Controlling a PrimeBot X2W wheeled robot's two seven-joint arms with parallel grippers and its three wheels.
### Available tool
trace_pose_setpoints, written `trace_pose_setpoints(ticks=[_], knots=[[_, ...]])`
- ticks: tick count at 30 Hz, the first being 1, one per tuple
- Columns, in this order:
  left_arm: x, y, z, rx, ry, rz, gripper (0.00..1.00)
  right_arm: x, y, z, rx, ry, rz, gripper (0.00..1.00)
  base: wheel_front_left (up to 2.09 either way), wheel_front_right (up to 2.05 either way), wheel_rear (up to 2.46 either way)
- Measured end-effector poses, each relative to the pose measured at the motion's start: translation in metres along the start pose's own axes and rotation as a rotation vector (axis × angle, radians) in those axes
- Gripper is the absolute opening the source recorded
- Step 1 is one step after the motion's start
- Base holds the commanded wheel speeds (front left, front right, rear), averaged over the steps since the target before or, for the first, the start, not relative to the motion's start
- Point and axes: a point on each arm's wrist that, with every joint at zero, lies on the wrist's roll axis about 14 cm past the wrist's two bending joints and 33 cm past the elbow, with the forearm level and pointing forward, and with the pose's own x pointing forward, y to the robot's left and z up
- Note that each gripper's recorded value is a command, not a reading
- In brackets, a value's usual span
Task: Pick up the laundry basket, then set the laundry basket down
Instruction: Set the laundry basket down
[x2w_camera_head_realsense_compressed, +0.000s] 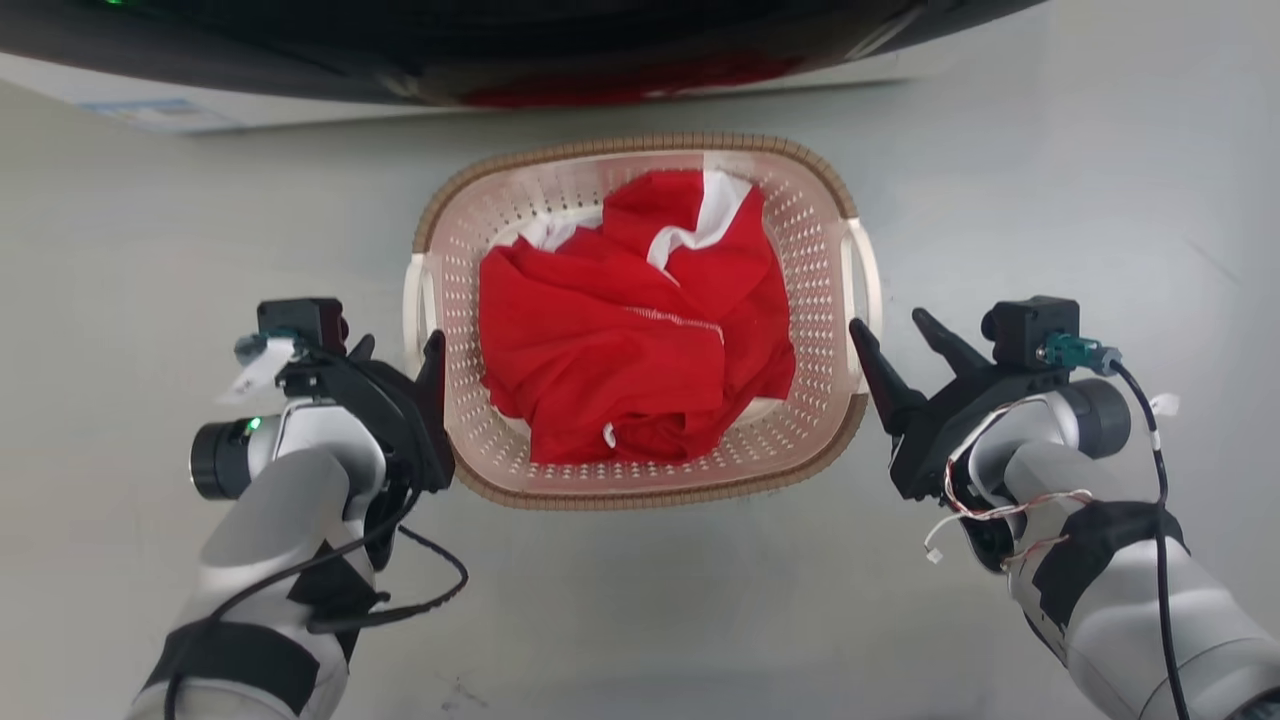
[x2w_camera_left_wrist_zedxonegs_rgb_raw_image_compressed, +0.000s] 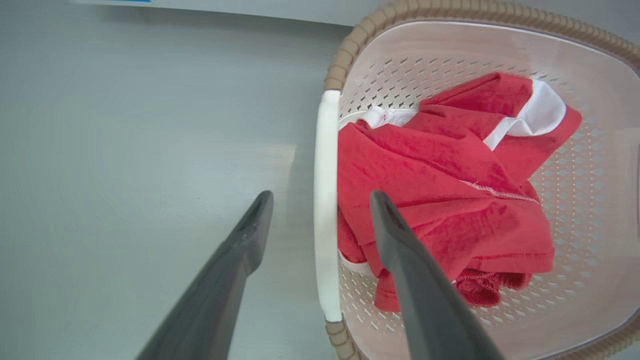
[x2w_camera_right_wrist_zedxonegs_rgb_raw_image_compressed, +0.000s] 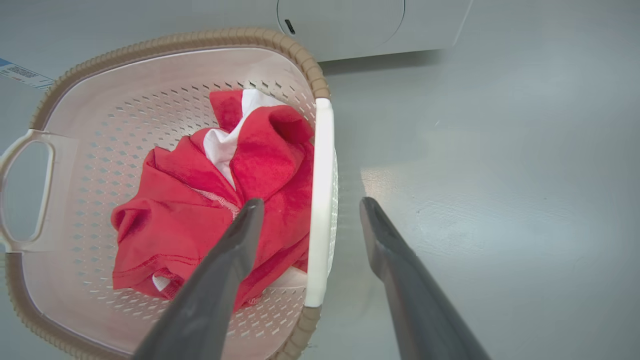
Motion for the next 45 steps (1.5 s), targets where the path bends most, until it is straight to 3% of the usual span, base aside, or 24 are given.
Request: trace_pose_setpoints(ticks=[18, 33, 45], knots=[[-0.072, -0.025, 0.048, 0.084, -0.247, -0.045, 1.00, -0.070, 0.007, 0.048, 0.018, -0.166, -0.047, 1.00, 0.00, 0.00, 0.00], [-0.138, -0.044, 0.060, 0.095, -0.408, -0.092, 1.00, -0.133, 0.018, 0.075, 0.082, -0.337, -0.090, 1.00, 0.00, 0.00, 0.00], [-0.192, -0.059, 0.086, 0.120, -0.613, -0.123, 1.00, -0.182, 0.032, 0.113, 0.013, -0.525, -0.106, 1.00, 0.00, 0.00, 0.00]])
